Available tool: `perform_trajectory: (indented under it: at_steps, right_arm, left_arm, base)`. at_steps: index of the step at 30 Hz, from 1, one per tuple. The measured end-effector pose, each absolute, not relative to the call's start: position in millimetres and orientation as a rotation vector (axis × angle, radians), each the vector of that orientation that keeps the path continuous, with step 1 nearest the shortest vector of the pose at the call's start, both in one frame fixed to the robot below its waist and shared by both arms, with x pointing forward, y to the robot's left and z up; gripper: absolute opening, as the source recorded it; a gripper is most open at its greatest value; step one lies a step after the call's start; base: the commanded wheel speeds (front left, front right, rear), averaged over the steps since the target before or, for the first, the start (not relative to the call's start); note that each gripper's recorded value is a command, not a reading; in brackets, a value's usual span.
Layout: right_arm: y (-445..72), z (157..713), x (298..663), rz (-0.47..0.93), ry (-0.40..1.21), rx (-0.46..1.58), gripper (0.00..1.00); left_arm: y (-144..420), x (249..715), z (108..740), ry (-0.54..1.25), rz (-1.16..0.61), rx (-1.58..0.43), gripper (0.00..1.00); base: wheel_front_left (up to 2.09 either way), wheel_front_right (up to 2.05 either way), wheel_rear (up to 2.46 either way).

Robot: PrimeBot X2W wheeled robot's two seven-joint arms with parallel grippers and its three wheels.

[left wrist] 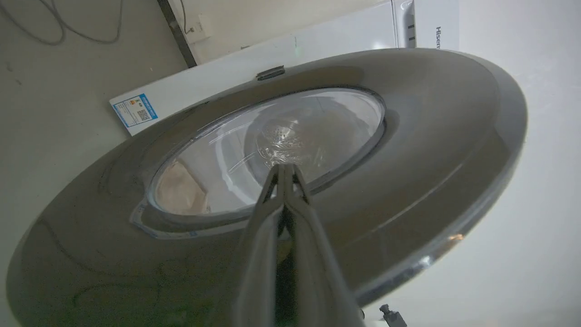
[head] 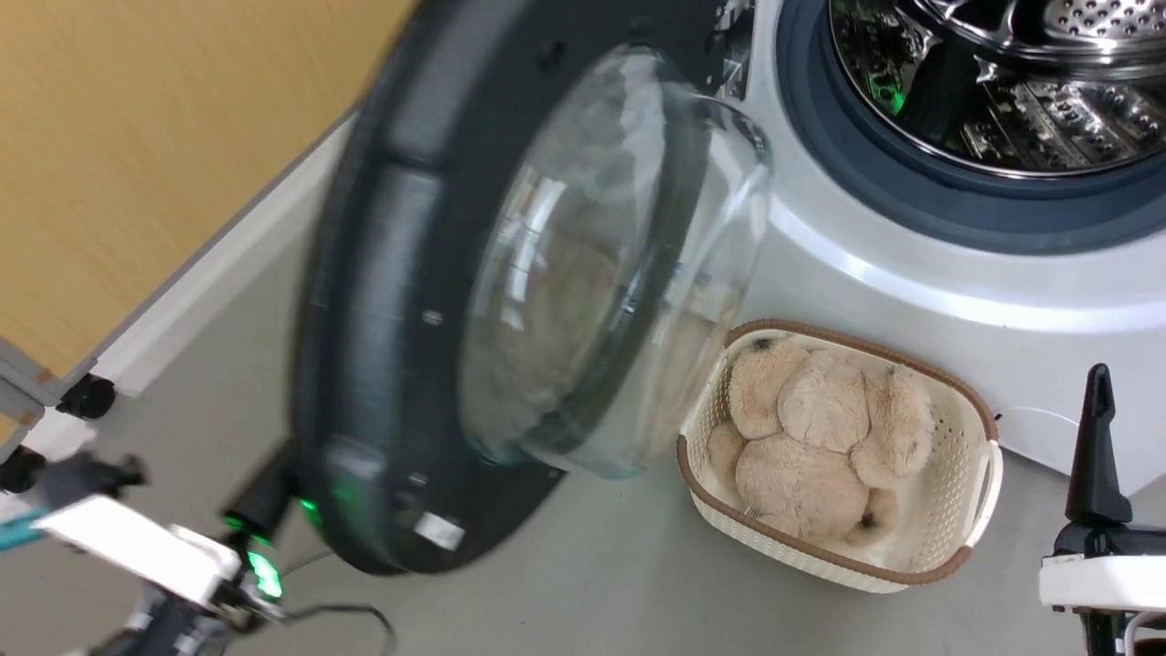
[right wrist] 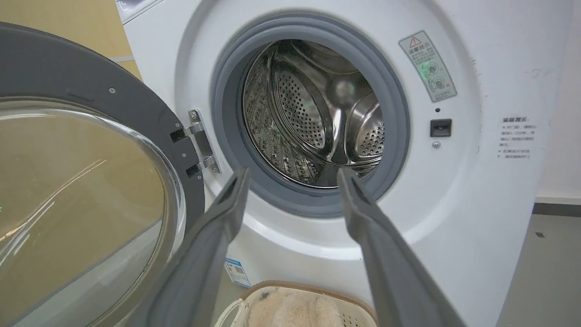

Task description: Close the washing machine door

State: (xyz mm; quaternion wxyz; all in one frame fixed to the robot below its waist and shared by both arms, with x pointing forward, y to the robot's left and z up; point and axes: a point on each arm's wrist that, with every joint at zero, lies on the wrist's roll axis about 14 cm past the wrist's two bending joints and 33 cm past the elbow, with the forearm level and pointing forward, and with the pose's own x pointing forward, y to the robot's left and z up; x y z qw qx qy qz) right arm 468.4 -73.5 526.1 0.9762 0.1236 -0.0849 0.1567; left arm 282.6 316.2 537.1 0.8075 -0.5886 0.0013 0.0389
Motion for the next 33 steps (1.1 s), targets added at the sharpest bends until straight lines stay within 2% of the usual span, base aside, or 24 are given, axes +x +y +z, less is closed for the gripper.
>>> perform_trajectory:
  at_steps: [12,33]
  right_arm:
    - [-83,533,462,0.296,-0.184,0.249,1.0]
    - [-186,538,423,0.037,-0.208,0.216,1.0]
  left_arm:
    - [210,297,545,0.176,-0.218,-1.237,0.0]
    - [36,343,545,0.45,-0.681,-1.235,0.0]
  base:
    - [0.0,0.0,0.0]
    - [0.0,0.0,0.0]
